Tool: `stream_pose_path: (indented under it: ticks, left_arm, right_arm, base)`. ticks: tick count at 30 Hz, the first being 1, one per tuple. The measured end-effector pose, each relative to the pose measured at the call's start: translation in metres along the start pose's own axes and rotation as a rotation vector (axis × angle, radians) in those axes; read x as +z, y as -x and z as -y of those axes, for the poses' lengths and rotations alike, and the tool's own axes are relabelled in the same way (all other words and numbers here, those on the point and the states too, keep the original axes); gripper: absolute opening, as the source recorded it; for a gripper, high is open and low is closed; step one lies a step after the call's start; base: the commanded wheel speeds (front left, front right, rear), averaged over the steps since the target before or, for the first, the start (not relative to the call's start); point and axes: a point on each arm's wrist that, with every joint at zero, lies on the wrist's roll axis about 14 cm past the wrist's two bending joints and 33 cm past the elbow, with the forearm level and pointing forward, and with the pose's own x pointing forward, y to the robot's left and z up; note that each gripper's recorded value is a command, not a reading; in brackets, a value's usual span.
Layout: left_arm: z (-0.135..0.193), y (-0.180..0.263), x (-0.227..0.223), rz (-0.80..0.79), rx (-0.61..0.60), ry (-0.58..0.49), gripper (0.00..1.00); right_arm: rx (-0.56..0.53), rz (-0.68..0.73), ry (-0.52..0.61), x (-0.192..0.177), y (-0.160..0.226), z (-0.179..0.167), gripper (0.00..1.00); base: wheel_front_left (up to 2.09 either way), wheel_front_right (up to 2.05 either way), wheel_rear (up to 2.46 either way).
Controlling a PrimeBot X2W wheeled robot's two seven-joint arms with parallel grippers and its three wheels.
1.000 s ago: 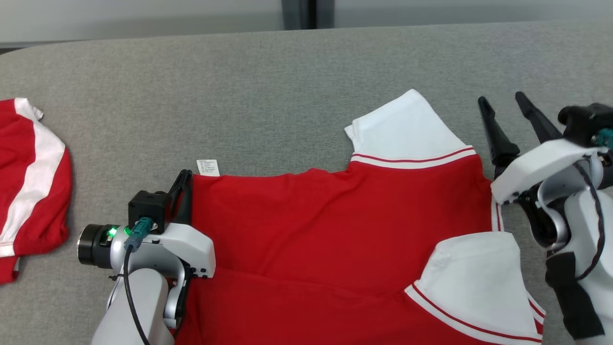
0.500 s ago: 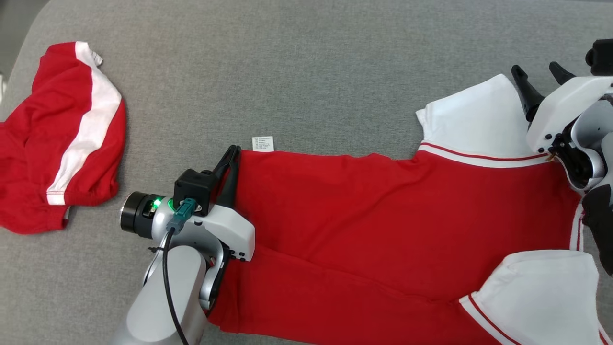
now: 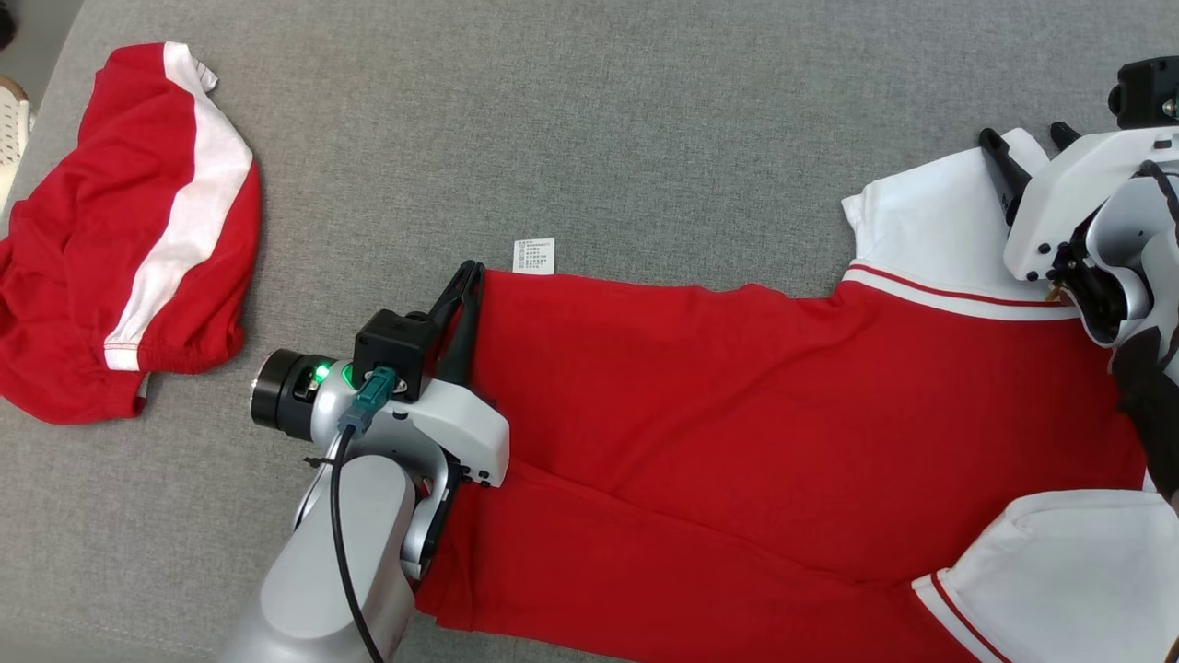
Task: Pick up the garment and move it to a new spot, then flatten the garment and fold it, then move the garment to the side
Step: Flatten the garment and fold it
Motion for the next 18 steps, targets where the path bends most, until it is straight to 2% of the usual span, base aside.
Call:
stream_pose_path:
  ticks: [1,2,3,11,18]
  left_arm:
    - [0.0,-0.001,0.001,0.004,0.0,0.001,0.0]
    - [0.0,-0.001,0.0,0.003,0.001,0.002,0.0]
    - [0.0,-0.001,-0.001,0.001,0.001,0.002,0.0]
    - [-0.002,-0.008,0.004,0.013,0.005,0.001,0.0]
    - [-0.009,-0.017,0.009,0.018,0.011,-0.007,0.0]
  right_arm:
    - [0.004,0.0,0.0,-0.001,0.0,-0.001,0.78]
    - [0.007,-0.001,0.004,-0.001,-0.001,-0.003,0.31]
    - [0.011,0.003,0.01,0.001,-0.001,-0.004,0.0]
    - [0.006,0.051,0.034,0.007,0.003,0.003,0.0]
    - [-0.009,0.18,0.093,0.038,0.012,0.014,0.0]
  base:
    - [0.0,0.0,0.0]
    - [0.0,0.0,0.0]
    - [0.0,0.0,0.0]
    - [0.0,0.0,0.0]
    - [0.0,0.0,0.0]
